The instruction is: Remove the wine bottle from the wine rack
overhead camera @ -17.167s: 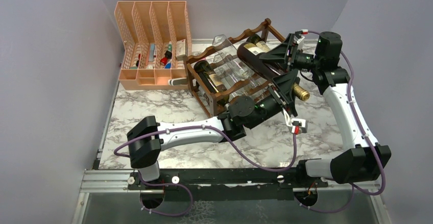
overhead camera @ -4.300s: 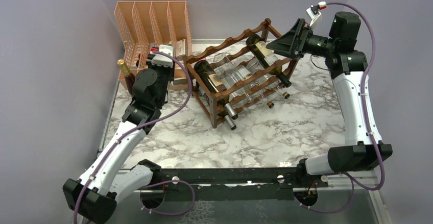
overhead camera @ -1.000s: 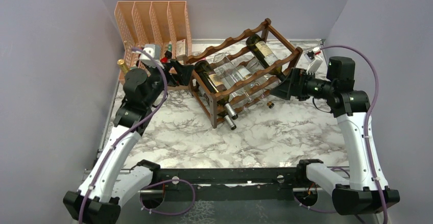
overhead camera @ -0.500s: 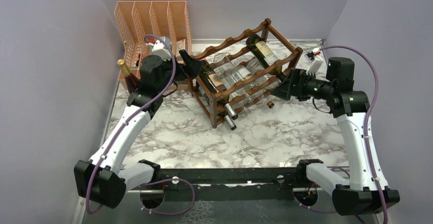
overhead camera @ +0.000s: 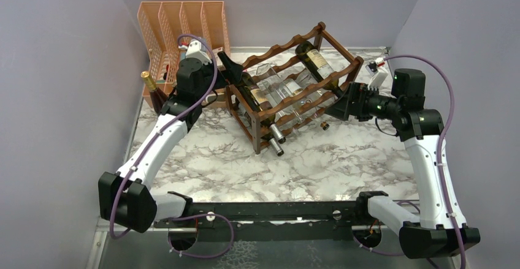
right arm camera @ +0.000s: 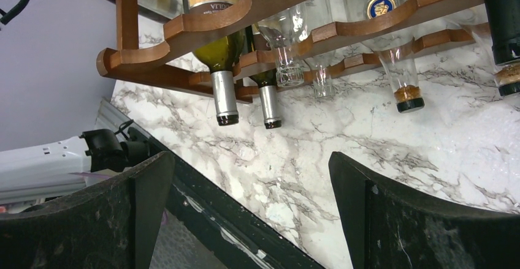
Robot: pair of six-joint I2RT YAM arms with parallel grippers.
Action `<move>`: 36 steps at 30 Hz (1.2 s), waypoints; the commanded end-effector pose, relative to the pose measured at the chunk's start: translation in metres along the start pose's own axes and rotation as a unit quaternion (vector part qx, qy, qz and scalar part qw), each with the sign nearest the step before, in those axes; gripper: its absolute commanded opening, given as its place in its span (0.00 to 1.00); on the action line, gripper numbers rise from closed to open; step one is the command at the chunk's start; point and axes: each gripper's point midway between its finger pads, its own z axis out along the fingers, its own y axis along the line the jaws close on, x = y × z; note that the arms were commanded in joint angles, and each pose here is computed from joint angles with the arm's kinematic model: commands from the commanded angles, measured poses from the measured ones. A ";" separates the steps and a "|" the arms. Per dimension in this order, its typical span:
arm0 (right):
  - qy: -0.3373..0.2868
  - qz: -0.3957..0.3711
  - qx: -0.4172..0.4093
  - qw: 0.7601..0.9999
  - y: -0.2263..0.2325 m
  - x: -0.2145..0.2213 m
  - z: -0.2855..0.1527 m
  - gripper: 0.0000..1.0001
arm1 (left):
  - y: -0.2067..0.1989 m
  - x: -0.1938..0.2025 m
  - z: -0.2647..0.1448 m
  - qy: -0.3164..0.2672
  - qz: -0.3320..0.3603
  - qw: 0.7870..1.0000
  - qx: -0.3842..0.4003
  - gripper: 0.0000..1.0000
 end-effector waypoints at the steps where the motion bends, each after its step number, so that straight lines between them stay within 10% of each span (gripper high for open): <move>1: -0.005 -0.013 0.003 1.000 0.002 0.000 -0.003 1.00 | -0.018 -0.021 0.013 -0.031 0.000 0.999 0.029 0.99; 36: 0.000 0.020 0.037 0.999 -0.018 0.009 0.009 1.00 | -0.061 -0.016 0.125 -0.016 -0.037 0.994 0.099 0.99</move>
